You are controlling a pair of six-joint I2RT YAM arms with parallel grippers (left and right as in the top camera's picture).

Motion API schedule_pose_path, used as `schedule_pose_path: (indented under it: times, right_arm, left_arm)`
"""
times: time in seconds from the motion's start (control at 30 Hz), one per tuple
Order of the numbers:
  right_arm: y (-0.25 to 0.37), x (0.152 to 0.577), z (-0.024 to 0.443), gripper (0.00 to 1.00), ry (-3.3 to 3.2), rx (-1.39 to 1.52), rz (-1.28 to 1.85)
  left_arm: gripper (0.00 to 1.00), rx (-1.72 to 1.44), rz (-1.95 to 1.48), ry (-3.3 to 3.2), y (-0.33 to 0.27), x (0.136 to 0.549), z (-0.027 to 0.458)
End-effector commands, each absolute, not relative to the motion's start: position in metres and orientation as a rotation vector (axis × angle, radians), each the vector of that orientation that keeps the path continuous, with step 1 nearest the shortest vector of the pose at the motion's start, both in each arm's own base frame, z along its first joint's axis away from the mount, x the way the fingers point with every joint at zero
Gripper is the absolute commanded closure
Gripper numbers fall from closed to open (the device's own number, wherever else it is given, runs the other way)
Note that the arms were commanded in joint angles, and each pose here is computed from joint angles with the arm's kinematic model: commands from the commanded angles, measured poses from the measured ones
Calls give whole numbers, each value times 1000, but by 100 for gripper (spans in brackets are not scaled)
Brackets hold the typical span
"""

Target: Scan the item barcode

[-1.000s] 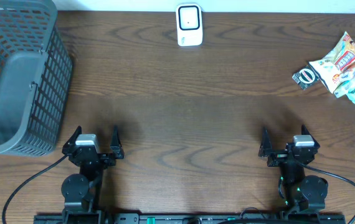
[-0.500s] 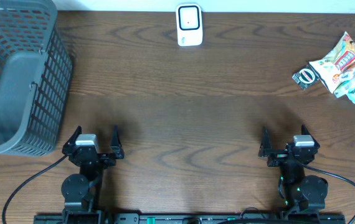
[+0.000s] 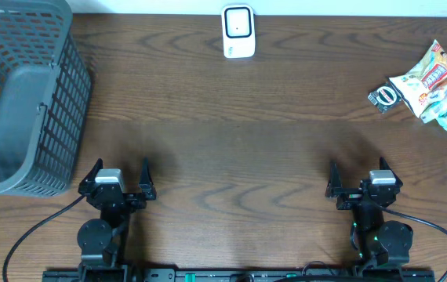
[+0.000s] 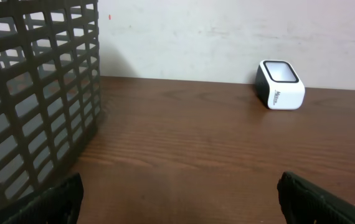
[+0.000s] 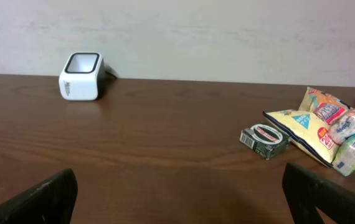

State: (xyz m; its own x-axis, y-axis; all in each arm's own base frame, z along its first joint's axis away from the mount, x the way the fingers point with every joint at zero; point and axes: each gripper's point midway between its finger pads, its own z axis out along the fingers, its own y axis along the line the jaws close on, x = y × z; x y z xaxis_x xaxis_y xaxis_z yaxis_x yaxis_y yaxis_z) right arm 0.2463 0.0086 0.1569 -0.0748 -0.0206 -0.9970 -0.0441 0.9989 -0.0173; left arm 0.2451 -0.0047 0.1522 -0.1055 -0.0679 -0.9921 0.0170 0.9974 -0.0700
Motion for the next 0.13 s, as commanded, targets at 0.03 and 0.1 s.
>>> schedule_pose_path:
  times: [0.03, 0.1]
  right_arm:
    - [8, 246, 156, 1, 1646, -55, 5]
    - [8, 246, 156, 1, 1646, -55, 5]
  left_arm:
    - [2, -31, -67, 1723, -5, 244, 137]
    - [2, -31, -67, 1723, -5, 244, 137]
